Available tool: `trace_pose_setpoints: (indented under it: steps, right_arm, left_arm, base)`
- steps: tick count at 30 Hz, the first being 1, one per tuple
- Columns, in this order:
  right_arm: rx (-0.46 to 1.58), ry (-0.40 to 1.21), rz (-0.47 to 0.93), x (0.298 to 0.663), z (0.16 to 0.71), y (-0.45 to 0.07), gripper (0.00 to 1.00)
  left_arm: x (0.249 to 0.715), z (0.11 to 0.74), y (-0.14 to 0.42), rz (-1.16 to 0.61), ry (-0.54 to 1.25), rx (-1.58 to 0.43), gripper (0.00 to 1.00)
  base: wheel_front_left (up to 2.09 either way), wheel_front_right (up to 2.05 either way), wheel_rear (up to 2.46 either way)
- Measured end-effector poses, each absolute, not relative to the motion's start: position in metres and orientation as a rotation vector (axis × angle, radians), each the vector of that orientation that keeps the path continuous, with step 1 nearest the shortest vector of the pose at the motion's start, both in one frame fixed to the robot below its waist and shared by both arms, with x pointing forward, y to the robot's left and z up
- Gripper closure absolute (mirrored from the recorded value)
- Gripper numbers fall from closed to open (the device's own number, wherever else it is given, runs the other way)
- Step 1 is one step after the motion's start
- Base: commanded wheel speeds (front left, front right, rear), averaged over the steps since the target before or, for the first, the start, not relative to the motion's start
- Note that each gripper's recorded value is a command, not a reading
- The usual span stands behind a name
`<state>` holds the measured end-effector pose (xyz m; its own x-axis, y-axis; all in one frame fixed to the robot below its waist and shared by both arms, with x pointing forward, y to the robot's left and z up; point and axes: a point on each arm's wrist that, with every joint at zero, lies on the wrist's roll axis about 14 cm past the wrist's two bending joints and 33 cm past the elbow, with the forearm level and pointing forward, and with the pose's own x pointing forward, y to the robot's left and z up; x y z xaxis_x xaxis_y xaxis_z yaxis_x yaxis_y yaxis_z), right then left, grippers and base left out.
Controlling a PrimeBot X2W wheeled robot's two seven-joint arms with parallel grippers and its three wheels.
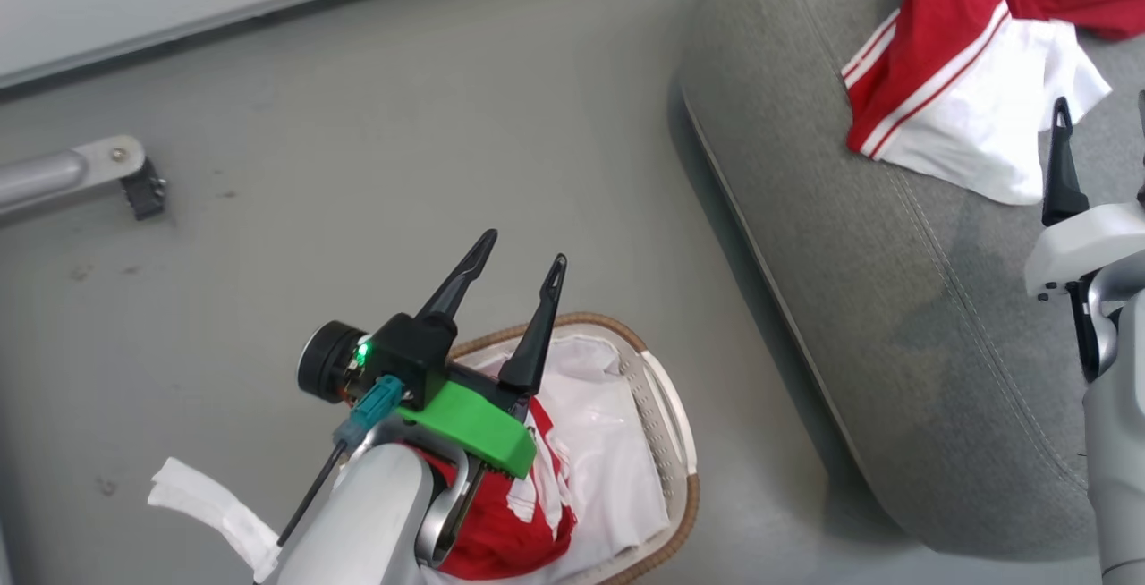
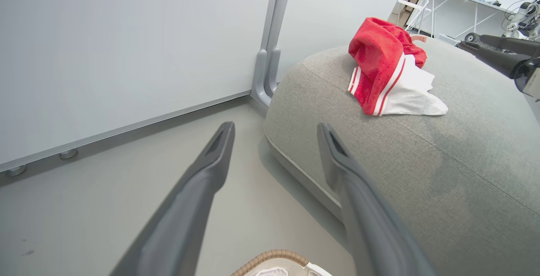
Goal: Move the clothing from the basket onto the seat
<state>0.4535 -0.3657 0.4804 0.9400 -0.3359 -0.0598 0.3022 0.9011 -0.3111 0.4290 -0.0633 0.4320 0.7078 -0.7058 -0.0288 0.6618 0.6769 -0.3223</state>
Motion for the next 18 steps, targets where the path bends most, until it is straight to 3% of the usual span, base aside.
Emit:
trace_pose_setpoints:
  steps: [8,18]
  right_arm:
    - [-0.249,-0.028,-0.191,0.481,0.518,-0.303,0.0]
    - [-0.109,-0.103,-0.01,0.481,0.525,-0.213,0.0]
  left_arm:
    - [0.437,0.459,0.002,-0.549,0.084,-0.298,0.0]
    - [0.423,0.471,0.107,-0.232,0.031,-0.273,0.0]
  base:
    - [0.0,0.0,0.0]
    - [0.0,0.0,0.0]
